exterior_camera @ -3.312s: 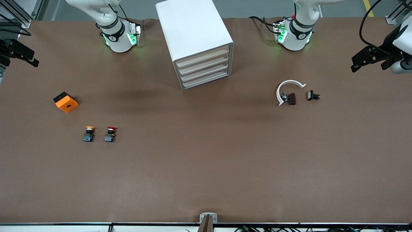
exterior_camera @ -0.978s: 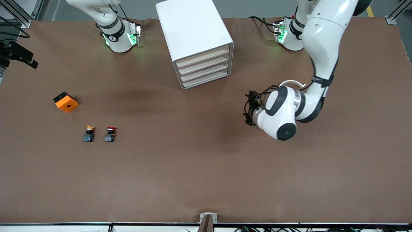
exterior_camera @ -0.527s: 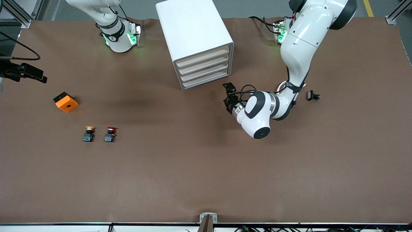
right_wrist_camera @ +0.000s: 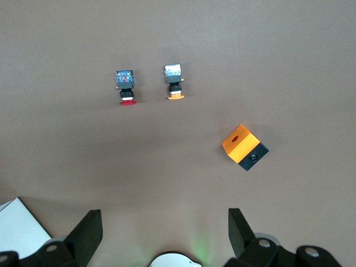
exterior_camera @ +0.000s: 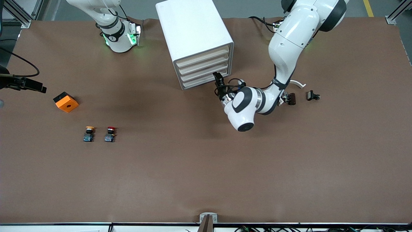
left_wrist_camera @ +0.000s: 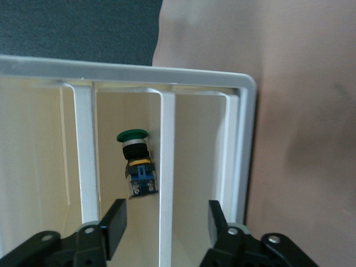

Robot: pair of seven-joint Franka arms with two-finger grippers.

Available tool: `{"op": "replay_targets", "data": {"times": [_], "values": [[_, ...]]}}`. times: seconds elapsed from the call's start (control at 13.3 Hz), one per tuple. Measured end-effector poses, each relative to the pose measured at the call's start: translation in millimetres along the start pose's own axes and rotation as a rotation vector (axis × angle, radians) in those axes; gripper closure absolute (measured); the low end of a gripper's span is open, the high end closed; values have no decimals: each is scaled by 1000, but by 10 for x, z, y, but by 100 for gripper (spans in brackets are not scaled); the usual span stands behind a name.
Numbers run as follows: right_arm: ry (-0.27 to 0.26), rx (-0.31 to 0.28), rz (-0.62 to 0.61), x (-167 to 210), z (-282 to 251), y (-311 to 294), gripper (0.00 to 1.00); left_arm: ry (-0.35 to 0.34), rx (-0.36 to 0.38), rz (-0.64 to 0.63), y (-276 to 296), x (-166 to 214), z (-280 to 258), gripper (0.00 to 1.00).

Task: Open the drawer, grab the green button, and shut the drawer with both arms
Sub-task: 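Pull the drawer open with the left gripper while the right gripper approaches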

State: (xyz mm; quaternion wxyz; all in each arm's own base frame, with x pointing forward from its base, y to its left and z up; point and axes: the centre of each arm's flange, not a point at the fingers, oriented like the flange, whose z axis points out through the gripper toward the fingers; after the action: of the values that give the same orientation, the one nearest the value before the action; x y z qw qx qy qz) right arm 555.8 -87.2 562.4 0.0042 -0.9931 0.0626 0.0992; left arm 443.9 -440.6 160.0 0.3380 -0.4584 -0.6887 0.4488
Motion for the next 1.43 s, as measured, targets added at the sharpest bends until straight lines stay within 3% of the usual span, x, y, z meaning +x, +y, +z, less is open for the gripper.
{"op": "replay_targets", "data": {"times": [0.38, 0.45, 0.68, 0.75, 0.83, 0.9, 0.98, 1.2, 1.43], "values": [[6, 1, -2, 10, -26, -16, 0, 20, 35, -22, 31, -10, 234, 45], [7, 1, -2, 10, -33, -20, 0, 22, 43, -25, 38, -13, 278, 56], [7, 1, -3, 10, -34, -30, 0, 37, 62, -39, 94, -7, 435, 59], [7, 2, -4, 10, -33, -34, 0, 43, 64, -41, 110, -14, 484, 64], [6, 3, -6, 10, -33, -47, 0, 47, 66, -42, 120, -19, 518, 76], [6, 6, -7, 10, -33, -68, 0, 47, 68, -43, 127, -22, 531, 76], [5, 19, 6, 10, -32, -97, 0, 44, 69, -44, 131, -20, 524, 84], [-3, 77, 104, 10, -28, -293, 0, 30, 64, -42, 156, -3, 438, 86], [5, 75, 223, -15, -32, -982, 0, 3, 41, -52, 236, 66, 194, 86]]}}
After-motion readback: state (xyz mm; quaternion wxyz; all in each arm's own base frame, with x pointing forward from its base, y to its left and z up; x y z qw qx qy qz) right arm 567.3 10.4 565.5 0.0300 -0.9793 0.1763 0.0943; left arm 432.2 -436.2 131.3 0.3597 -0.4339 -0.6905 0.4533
